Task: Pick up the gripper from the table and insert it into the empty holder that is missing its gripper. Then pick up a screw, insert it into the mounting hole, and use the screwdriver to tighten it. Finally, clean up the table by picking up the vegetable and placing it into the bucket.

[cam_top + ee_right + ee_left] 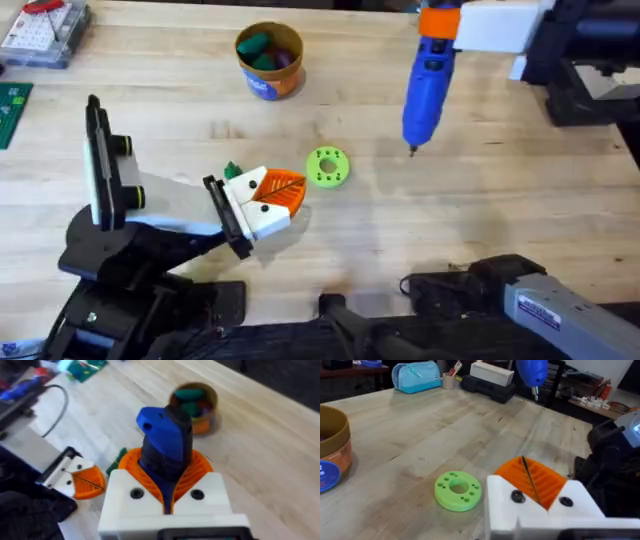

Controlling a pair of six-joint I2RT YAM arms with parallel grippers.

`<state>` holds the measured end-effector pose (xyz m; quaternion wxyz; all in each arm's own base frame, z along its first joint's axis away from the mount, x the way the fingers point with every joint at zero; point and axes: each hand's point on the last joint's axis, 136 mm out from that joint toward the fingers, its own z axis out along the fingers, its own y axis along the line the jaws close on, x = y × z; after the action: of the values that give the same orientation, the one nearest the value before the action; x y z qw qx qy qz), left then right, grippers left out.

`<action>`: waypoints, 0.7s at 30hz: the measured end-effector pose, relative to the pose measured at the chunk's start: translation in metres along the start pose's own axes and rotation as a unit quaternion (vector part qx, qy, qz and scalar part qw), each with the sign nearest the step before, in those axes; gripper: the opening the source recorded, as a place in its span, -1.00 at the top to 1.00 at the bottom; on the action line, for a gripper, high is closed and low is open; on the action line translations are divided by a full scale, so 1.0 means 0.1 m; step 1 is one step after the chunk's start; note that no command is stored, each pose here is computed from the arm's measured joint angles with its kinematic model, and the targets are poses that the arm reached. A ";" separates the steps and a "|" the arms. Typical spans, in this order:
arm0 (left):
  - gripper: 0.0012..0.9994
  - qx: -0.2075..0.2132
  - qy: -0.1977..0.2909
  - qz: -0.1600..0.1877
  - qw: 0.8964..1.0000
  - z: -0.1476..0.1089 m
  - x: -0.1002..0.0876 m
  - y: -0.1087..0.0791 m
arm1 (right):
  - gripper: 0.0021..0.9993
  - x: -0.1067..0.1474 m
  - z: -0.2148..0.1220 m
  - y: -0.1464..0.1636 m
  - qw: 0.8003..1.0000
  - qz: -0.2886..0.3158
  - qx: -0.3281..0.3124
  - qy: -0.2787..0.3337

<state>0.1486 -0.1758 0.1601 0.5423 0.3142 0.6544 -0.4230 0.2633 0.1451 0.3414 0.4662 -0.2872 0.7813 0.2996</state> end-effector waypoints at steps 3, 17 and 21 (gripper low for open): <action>0.96 0.000 0.000 0.000 1.000 0.00 0.00 0.00 | 0.93 -0.10 0.00 0.22 0.999 -0.030 -0.031 -0.019; 0.96 0.000 0.000 0.000 1.000 0.00 0.00 0.00 | 0.93 -0.01 -0.11 1.02 0.988 -0.072 -0.135 -0.029; 0.96 0.000 0.000 0.000 1.000 0.00 0.00 0.00 | 0.93 -0.04 -0.23 1.05 0.988 -0.092 -0.110 -0.053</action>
<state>0.1486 -0.1758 0.1601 0.5423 0.3142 0.6544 -0.4230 0.1756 0.1976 0.3744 0.4982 -0.3908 0.6883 0.3541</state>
